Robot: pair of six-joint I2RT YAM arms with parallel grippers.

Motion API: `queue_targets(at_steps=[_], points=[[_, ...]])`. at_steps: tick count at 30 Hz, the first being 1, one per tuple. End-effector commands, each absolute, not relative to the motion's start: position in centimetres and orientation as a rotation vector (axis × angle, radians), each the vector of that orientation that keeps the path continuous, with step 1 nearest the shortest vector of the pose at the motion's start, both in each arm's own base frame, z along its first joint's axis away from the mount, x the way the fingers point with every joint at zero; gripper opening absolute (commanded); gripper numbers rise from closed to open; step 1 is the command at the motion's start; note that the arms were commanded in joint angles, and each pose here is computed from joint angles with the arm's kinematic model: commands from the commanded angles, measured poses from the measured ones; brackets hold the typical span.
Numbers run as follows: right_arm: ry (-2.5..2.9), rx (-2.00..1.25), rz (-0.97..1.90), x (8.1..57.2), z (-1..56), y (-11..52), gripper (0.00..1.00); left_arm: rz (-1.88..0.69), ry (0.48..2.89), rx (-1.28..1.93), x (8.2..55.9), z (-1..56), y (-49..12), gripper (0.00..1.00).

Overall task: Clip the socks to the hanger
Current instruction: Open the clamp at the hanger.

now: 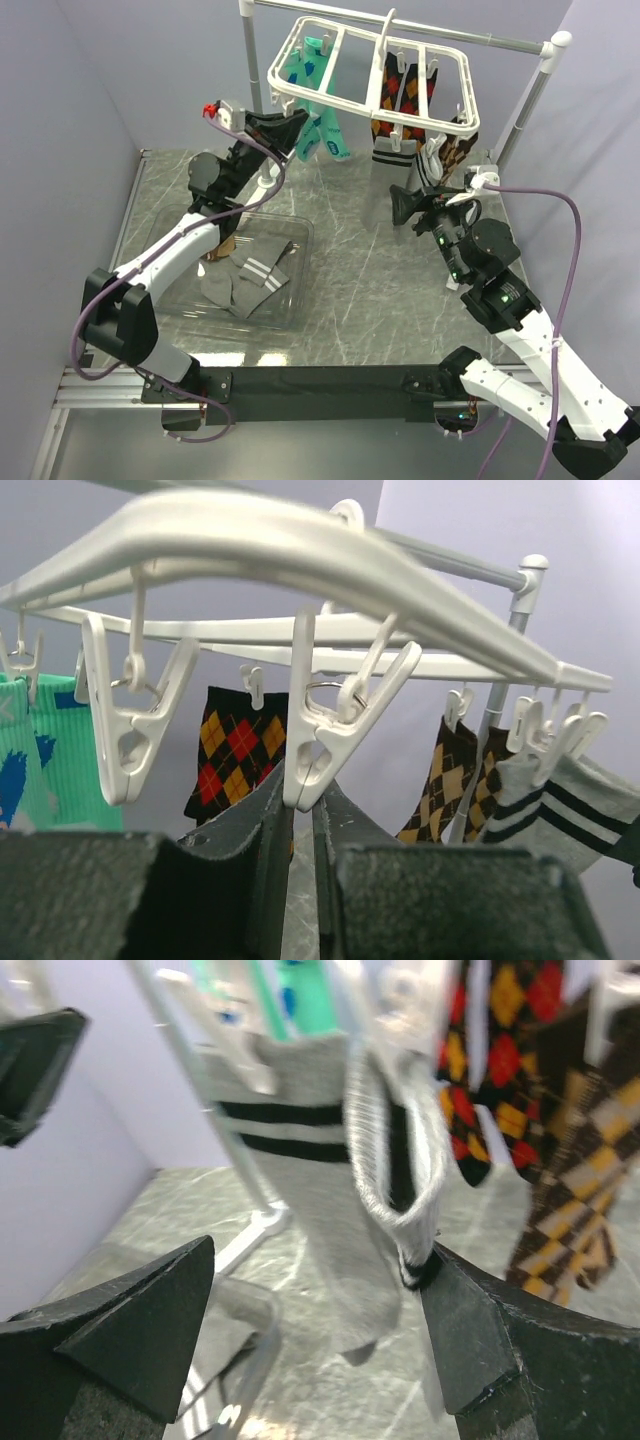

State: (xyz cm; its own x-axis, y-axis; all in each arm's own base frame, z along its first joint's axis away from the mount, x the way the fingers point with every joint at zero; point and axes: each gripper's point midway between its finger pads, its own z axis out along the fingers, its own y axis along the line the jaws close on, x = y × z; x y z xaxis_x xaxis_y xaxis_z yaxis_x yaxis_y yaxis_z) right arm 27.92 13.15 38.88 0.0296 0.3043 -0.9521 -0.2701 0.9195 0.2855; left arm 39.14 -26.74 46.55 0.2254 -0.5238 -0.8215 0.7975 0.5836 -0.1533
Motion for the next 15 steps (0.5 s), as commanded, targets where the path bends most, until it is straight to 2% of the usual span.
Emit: queue_targets(at_steps=[1,5,9,15], points=[[1.369,-0.085,0.581,26.0,43.3,15.0,0.88,-0.930,0.850,0.381,35.4,50.3,-25.9,0.18],[1.353,-0.142,0.637,25.6,44.2,16.2,0.88,-0.916,0.869,0.390,34.8,50.0,-25.7,0.20],[1.359,-0.154,0.654,25.6,44.4,16.7,0.88,-0.884,0.895,0.397,35.0,50.1,-25.5,0.31],[1.363,-0.149,0.655,25.8,44.3,16.8,0.88,-0.869,0.920,0.414,35.5,50.1,-25.8,0.31]])
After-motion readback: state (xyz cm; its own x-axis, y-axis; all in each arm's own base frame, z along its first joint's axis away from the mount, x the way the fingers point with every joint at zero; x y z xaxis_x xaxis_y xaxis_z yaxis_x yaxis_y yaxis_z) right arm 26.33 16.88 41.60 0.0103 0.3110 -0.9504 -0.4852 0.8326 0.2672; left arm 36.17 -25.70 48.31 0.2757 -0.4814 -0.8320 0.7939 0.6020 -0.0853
